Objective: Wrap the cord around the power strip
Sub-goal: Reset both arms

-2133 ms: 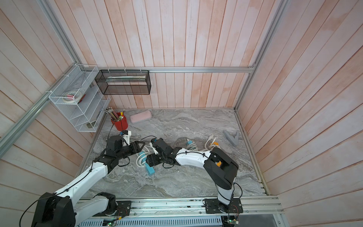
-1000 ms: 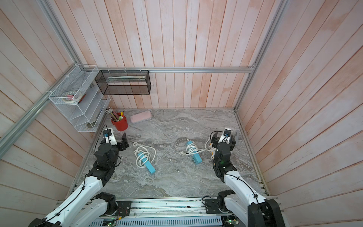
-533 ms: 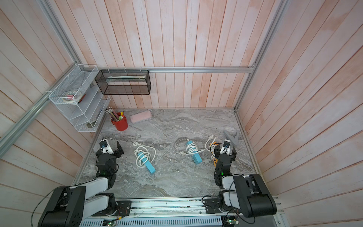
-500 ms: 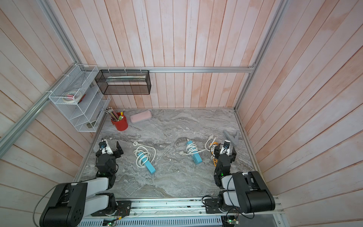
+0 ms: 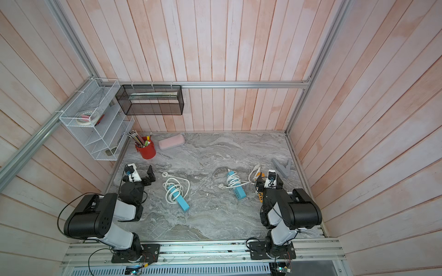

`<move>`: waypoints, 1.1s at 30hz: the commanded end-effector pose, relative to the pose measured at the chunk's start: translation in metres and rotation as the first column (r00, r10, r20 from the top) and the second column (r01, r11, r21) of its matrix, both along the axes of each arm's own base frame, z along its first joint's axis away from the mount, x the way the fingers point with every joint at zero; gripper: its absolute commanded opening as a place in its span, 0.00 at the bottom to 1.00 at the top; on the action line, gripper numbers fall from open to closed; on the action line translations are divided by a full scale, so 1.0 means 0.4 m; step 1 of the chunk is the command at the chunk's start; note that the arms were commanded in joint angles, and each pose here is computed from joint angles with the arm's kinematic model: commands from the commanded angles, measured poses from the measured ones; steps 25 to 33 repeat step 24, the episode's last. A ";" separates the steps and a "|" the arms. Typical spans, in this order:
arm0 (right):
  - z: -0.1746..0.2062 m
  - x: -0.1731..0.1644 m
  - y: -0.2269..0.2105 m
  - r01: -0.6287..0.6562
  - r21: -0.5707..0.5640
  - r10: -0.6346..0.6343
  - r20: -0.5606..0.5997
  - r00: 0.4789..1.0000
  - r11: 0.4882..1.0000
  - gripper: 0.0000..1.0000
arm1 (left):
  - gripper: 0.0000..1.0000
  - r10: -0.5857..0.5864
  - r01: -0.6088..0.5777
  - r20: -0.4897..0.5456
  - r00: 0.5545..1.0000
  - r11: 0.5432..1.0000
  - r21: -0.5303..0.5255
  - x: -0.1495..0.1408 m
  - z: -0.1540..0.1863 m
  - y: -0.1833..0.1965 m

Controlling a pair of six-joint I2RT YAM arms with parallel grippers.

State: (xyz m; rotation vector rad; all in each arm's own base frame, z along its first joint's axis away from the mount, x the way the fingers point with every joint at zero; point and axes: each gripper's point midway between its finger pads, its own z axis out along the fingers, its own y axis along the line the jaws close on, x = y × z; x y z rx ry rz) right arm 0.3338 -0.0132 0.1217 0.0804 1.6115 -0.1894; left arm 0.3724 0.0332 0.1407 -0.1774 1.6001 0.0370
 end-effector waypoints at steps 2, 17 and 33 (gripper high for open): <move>0.068 0.018 -0.020 0.047 0.023 -0.049 0.101 0.994 0.999 0.87 | 1.00 -0.005 0.005 -0.030 1.000 1.000 0.003 0.004 -0.014 -0.006; 0.054 0.042 -0.051 0.128 0.044 -0.131 0.062 0.989 0.991 0.98 | 1.00 -0.035 0.035 -0.054 0.998 0.999 0.003 0.021 -0.020 -0.020; 0.052 0.042 -0.051 0.128 0.043 -0.131 0.060 0.990 0.991 0.98 | 1.00 -0.057 0.063 -0.073 0.996 0.995 0.079 0.030 -0.022 -0.055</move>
